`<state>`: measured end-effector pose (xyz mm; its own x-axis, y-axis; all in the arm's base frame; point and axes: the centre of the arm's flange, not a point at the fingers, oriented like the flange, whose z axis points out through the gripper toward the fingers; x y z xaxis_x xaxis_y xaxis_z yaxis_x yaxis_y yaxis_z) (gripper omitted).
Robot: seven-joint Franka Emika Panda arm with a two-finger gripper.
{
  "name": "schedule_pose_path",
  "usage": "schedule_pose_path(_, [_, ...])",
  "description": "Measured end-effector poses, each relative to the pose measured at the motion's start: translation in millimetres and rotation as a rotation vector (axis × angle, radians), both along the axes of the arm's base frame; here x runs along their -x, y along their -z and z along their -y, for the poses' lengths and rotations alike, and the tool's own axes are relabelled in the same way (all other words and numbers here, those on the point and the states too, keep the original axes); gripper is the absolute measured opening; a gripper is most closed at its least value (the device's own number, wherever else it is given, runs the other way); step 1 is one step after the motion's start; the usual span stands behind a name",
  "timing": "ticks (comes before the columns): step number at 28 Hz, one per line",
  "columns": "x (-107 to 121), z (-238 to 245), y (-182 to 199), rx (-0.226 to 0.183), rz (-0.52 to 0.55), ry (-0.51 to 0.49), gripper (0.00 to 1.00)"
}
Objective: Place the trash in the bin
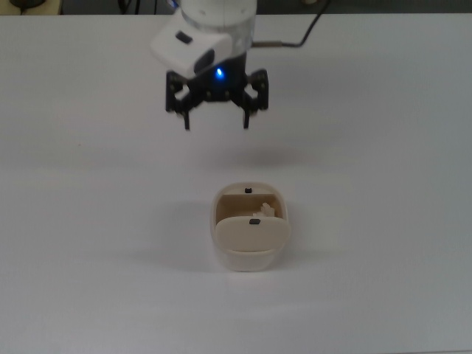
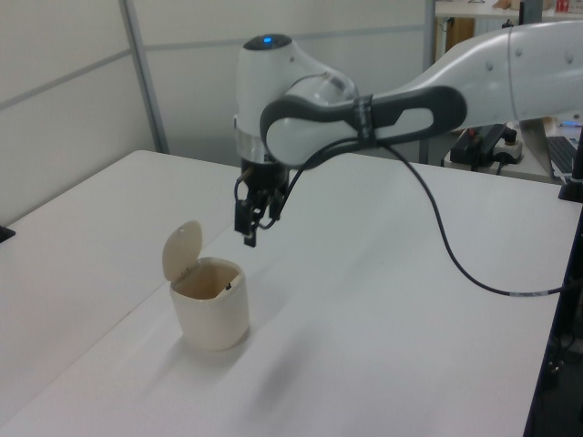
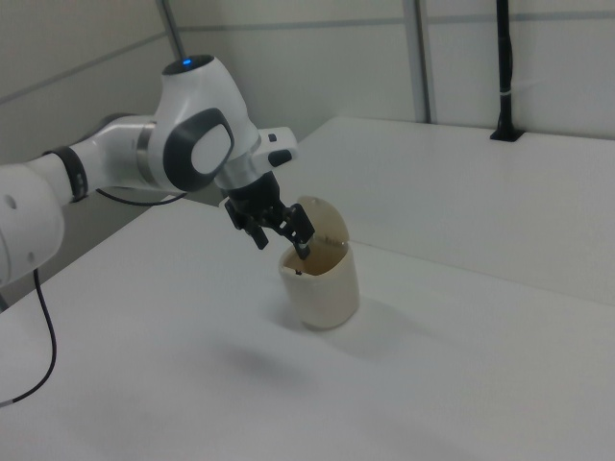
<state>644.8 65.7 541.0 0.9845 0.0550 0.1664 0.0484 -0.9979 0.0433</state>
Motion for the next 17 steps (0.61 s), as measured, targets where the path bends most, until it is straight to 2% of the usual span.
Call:
schedule_pose_path(10, [56.7, 41.5, -54.0, 0.033, -0.155, 0.082, 1.0])
schedule_pose_path(17, [72.0, 68.5, -67.3, 0.036, -0.186, 0.133, 1.0])
